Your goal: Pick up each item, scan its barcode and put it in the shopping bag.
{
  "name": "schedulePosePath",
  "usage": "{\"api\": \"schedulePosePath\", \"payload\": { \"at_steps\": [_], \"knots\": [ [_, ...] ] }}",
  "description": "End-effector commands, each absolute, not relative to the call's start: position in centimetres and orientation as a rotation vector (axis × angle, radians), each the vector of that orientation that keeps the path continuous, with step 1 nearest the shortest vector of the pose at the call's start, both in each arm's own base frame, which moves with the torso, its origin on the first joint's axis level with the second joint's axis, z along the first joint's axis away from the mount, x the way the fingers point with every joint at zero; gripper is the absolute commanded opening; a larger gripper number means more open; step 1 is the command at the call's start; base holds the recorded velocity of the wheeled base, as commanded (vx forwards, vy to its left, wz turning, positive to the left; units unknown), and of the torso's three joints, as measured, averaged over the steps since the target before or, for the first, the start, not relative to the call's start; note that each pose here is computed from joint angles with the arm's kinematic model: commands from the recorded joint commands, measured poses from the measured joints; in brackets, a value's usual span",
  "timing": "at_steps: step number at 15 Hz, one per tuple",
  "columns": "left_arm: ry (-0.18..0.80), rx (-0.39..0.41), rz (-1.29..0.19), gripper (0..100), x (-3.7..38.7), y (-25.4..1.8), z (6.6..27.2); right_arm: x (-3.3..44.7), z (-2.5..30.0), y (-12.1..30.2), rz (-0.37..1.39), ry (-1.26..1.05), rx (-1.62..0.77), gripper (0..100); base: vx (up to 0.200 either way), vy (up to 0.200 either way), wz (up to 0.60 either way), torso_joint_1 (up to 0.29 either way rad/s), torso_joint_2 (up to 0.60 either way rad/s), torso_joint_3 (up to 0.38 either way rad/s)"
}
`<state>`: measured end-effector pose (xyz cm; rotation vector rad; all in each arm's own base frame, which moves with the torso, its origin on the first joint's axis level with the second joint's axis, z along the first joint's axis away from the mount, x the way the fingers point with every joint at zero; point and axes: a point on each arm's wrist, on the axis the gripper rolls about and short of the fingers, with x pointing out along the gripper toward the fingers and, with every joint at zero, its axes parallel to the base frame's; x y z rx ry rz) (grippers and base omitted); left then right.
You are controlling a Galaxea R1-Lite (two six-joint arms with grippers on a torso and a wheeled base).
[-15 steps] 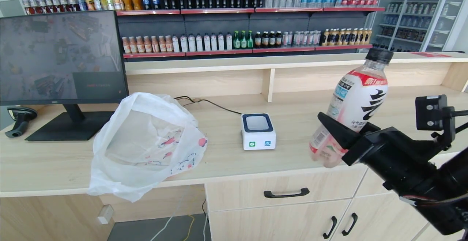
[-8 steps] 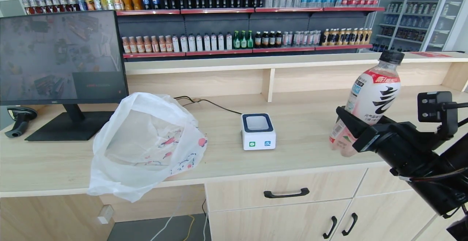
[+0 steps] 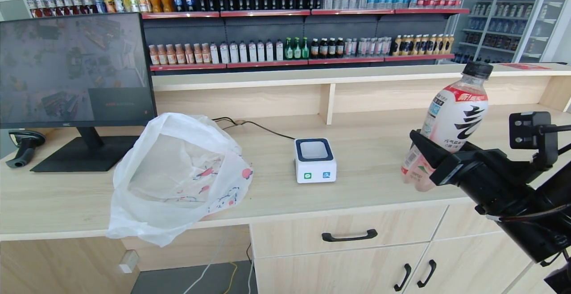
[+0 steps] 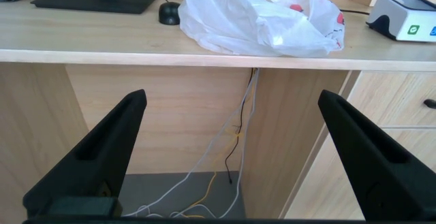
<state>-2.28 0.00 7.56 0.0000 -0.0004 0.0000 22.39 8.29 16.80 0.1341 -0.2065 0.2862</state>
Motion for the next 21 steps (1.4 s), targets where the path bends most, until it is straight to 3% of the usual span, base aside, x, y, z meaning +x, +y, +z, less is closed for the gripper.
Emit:
{"api": "schedulePosePath", "payload": {
  "at_steps": [1, 4, 8, 14, 18, 21],
  "knots": [
    [0.000, 0.000, 0.000, 100, -2.28, 0.00, 7.55, 22.30, 16.81, 8.32, 0.289, -0.207, 0.135, 0, 0.000, 0.000, 0.00, 0.000, 0.00, 0.000],
    [0.000, -0.005, 0.000, 100, -2.28, 0.00, 7.55, 22.31, 16.81, 8.29, 0.287, -0.207, 0.133, 0, 0.000, 0.000, 0.00, 0.000, 0.00, 0.000],
    [-0.002, -0.005, 0.000, 100, -2.28, 0.00, 7.56, 22.30, 16.81, 8.32, 0.289, -0.207, 0.134, 0, 0.200, 0.000, 0.00, -0.002, 0.00, 0.004],
    [-0.002, -0.005, 0.000, 100, -2.28, 0.00, 7.56, 22.50, 16.99, 8.39, 0.288, -0.216, 0.139, 0, 0.000, 0.000, 0.00, 0.000, 0.00, 0.000],
    [-0.002, -0.005, 0.000, 100, -2.28, 0.00, 7.56, 22.69, 16.94, 8.47, 0.289, -0.214, 0.137, 0, 0.000, 0.000, 0.60, -0.002, 0.00, 0.001],
    [-0.002, -0.005, 0.000, 100, -2.28, 0.00, 7.56, 22.84, 17.32, 8.30, 0.279, -0.241, 0.073, 0, 0.000, 0.000, 0.00, 0.000, 0.00, 0.000]
  ]
}}
